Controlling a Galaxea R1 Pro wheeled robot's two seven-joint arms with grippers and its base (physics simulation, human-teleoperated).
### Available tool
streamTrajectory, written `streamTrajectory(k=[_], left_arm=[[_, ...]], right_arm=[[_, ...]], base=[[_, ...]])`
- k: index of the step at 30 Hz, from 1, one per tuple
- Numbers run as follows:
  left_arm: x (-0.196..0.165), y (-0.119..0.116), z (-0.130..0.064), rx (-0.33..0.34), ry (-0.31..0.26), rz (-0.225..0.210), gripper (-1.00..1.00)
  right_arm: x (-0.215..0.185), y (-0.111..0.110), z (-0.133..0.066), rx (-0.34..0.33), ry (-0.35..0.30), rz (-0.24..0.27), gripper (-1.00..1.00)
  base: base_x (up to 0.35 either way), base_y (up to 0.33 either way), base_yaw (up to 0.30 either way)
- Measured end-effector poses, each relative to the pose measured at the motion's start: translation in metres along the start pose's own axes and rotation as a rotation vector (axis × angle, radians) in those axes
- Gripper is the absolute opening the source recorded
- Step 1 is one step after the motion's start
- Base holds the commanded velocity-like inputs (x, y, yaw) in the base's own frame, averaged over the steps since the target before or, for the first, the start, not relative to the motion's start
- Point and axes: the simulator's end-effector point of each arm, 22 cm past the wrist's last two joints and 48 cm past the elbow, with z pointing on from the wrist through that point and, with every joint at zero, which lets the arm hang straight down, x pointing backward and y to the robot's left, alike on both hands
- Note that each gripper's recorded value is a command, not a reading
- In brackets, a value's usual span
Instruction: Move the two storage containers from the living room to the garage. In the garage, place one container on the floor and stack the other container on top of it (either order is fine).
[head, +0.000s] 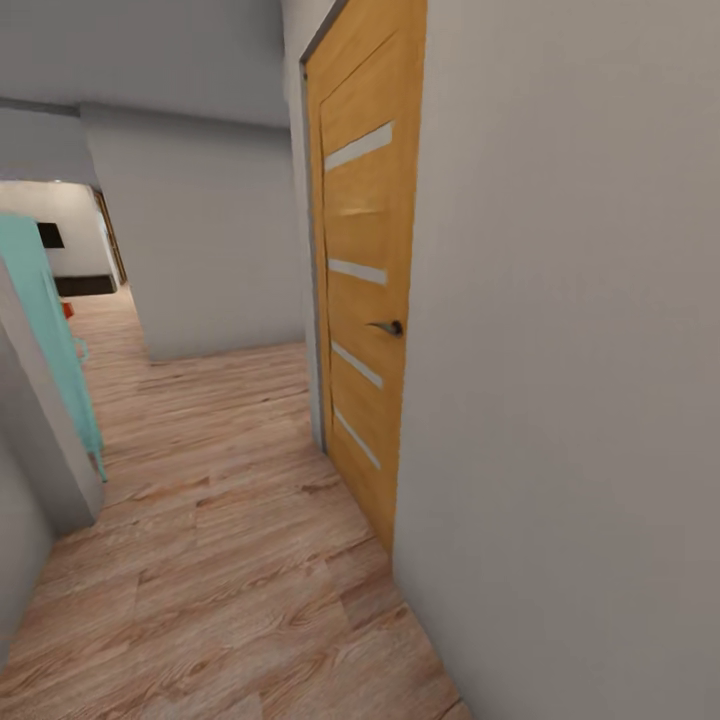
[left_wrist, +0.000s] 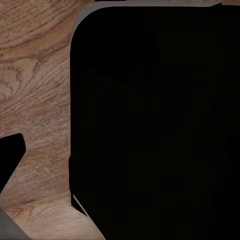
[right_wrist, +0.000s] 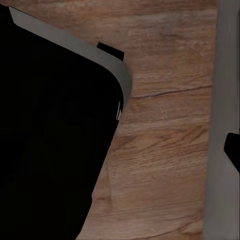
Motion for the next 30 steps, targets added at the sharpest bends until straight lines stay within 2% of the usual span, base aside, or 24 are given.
streamTrajectory(k=[30], left_arm=[[0.0000,0.0001,0.0000,0.000,0.000,0.000,1.00]], right_arm=[[-0.0002,0.0001,0.0000,0.000,-0.001,0.001,1.00]], base=[[0.200,0.000,0.274]])
